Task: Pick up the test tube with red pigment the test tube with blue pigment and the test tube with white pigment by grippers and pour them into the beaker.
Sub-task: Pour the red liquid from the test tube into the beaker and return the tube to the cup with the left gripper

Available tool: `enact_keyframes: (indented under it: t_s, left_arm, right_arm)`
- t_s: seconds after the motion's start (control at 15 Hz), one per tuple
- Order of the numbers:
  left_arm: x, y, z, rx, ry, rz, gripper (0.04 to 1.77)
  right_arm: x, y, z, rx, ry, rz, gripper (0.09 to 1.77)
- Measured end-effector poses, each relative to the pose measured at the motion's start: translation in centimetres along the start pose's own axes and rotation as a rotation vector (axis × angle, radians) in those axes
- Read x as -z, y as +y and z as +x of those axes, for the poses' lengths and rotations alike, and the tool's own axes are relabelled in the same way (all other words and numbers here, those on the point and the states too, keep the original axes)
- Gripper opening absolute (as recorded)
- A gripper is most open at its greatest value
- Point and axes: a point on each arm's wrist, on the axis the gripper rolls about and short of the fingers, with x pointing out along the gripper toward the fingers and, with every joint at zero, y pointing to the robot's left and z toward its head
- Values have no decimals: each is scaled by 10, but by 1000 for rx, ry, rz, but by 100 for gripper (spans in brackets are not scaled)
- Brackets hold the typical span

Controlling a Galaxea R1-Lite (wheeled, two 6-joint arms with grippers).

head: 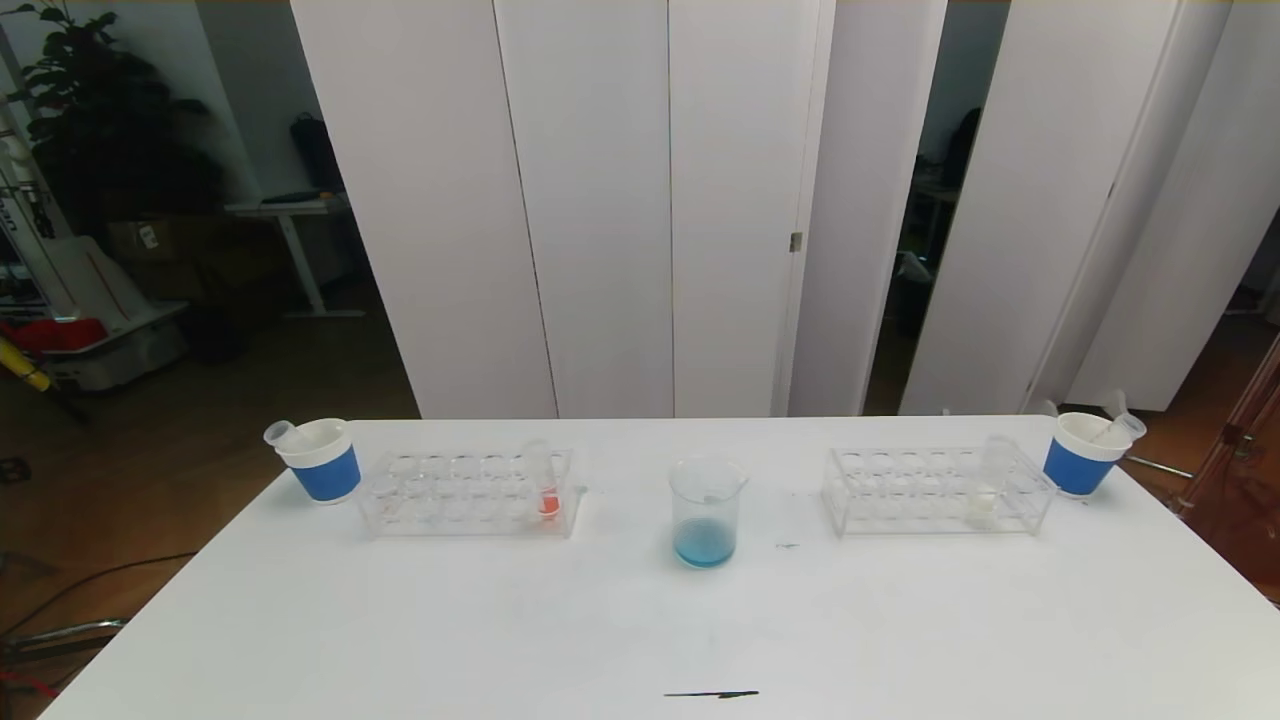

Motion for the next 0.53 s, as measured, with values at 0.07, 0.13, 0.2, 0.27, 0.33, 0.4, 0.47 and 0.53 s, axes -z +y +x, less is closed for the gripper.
enact_keyframes:
  t_s: [0.07,0.13,0.2,0.27,0.33,0.4,0.47,0.53]
  left_arm:
    - [0,0,0,1,0,10,175]
    - [0,0,0,5,0,18,175]
    - [0,0,0,5,0,19,175]
    - [0,0,0,4,0,17,175]
    - [0,0,0,2,1,12,175]
    - [0,0,0,0,1,3,175]
    - [0,0,0,-1,-1,4,175]
    - [0,0,0,-1,-1,3,175]
  right_arm:
    - [0,0,0,0,0,0,175]
    - [0,0,0,0,0,0,175]
    - [0,0,0,1,0,0,175]
    - [0,0,0,1,0,0,175]
    - [0,0,0,1,0,0,175]
    - [0,0,0,1,0,0,175]
    - [0,0,0,1,0,0,175]
    - [0,0,0,0,0,0,175]
